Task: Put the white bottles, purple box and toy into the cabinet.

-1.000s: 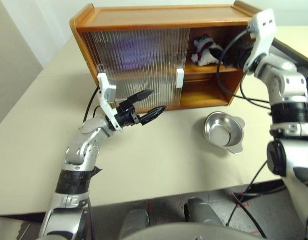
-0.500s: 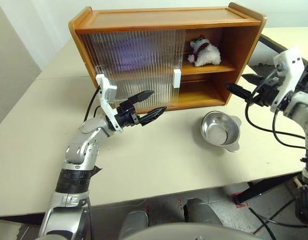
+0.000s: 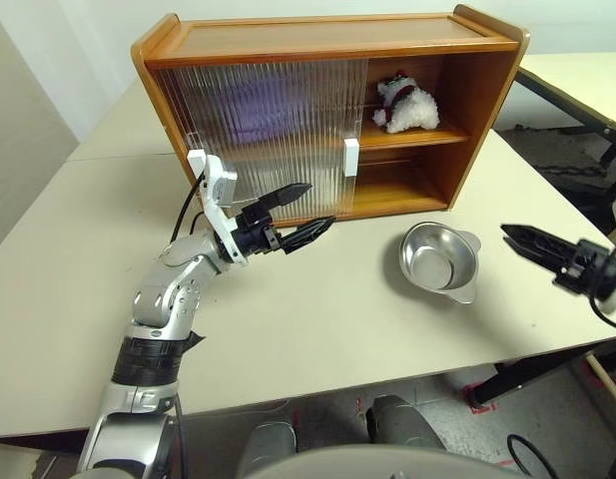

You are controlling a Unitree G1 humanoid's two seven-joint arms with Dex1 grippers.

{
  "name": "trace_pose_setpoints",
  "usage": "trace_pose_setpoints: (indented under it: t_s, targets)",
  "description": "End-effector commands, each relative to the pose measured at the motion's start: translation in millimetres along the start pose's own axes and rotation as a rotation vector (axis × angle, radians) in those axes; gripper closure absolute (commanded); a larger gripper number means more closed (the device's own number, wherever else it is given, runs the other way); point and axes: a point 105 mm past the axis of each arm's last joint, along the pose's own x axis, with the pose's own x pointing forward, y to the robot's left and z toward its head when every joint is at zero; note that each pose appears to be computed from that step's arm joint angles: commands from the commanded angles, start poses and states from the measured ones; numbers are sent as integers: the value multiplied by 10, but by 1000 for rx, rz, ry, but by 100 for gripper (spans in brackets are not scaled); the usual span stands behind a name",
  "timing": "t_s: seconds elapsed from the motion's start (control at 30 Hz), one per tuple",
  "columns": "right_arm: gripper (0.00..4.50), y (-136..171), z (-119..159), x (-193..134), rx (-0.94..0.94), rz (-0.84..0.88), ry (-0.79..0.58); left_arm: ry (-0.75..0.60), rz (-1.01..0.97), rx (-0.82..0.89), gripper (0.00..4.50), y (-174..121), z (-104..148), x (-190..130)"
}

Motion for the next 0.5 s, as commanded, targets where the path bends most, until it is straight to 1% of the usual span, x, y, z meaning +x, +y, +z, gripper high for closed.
trace_pose_setpoints:
  t_s: [0.03,0.07,0.17,0.27,0.4,0.5]
  targets:
    - [5,-67,-191,-124,163,20,31,14,1,-7,0,0,-27,-10]
    - [5,-104,-286,-163,192,7,53,14,3,-7,0,0,-26,-12]
    - [5,-167,-459,-245,254,-10,93,16,6,-6,0,1,-25,-17]
    - [5,-177,-555,-294,313,9,116,21,7,-3,0,5,-24,-26]
    - [5,-169,-811,-278,381,27,198,24,11,1,0,12,-22,-34]
    - [5,-140,-866,-207,399,58,213,25,14,4,0,18,-14,-39]
